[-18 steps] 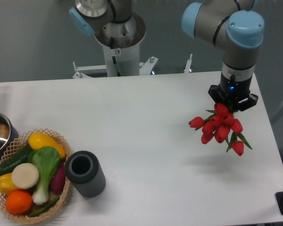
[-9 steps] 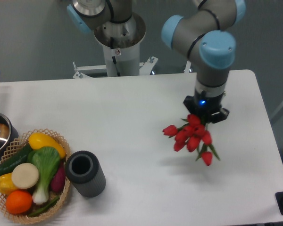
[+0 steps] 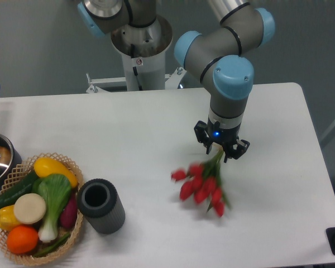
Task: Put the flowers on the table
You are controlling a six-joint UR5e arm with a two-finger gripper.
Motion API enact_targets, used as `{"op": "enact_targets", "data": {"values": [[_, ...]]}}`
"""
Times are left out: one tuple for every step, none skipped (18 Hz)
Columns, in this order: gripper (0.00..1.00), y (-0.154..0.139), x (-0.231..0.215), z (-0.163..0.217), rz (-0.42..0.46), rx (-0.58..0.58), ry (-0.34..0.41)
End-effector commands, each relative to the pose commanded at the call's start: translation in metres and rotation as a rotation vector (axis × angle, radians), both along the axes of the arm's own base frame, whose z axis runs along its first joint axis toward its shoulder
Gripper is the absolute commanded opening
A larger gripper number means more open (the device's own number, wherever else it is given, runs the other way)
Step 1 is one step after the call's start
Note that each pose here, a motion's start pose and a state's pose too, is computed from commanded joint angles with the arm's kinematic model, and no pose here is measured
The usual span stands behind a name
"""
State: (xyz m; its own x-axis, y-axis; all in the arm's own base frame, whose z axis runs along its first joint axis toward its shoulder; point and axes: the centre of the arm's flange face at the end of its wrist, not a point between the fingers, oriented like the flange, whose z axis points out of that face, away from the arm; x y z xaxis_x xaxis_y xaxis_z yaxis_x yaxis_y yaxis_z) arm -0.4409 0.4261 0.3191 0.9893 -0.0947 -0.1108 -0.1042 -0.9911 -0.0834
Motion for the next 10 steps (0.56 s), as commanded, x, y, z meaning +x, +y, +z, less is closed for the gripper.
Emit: {"op": "enact_targets", "data": {"values": [[1.00, -0.001, 0.000, 0.000, 0.002, 0.004, 0.010], [1.00, -0.004, -0.001, 0.000, 0.003, 0.010, 0.021], [1.00, -0.009, -0.002, -0.003, 0.007, 0.008, 0.022], [1.00, -0.017, -0.004, -0.004, 0.018, 0.008, 0.026], [1.00, -0.025, -0.010, 0.000, 0.033, 0.014, 0.037], [1.00, -0.034, -0.016, 0.003, 0.051, 0.016, 0.042], [1.00, -0.041, -0.022, 0.005, 0.065, 0.018, 0.047], [1.00, -0.044, -0.026, 0.009, 0.073, 0.022, 0.055], [1.00, -0.051, -0.031, 0.009, 0.087, 0.021, 0.056], [1.00, -0.057, -0.035, 0.011, 0.100, 0.020, 0.059]]}}
